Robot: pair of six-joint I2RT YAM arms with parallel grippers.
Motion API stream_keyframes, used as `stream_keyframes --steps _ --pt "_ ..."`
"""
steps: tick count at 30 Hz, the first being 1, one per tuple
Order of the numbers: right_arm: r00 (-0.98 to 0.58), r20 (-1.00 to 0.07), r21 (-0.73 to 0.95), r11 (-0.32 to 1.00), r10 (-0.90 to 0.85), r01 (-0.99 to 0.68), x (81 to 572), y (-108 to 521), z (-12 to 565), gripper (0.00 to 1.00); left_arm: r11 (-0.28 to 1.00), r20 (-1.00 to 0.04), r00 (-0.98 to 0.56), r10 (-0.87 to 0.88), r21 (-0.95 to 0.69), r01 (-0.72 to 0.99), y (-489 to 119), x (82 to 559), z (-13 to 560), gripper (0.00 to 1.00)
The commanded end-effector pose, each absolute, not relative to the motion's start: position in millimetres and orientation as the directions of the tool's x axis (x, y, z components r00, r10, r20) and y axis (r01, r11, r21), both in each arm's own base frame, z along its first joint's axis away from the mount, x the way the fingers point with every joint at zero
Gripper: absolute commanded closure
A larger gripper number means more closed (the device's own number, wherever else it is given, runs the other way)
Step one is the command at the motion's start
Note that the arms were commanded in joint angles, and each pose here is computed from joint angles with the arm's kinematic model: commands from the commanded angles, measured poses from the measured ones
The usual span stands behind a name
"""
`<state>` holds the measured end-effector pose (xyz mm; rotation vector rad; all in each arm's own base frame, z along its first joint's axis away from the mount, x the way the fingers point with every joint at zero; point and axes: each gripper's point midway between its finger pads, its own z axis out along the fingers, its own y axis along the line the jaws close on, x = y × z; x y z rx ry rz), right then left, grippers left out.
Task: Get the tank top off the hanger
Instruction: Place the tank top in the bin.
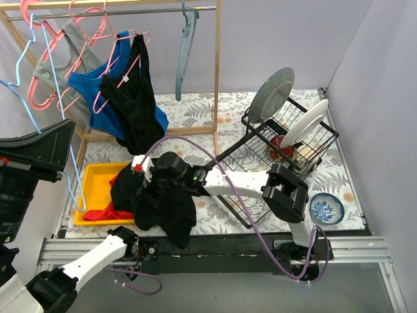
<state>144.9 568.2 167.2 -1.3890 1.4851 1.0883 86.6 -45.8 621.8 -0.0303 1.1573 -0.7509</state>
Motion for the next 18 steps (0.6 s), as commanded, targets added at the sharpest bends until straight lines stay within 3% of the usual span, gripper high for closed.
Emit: stream_keyframes --steps 1,8,18 --pt "-0.075 -0.946 0.045 0.102 -0.315 -0.994 152 556 234 0.01 0.796 -0.838 0.179 -0.515 -0.389 0.464 -53 117 618 1.0" --pt "-0.134 -0.791 -0.009 0.23 -0.597 -0.973 161 488 154 0.01 0.817 -0.867 0.14 -0.479 -0.381 0.433 -66 145 603 1.0" --pt "-0.315 -0.722 0.112 0.346 -0.616 -0.931 179 484 112 0.01 0.808 -0.872 0.121 -0.474 -0.376 0.454 -77 152 604 1.0"
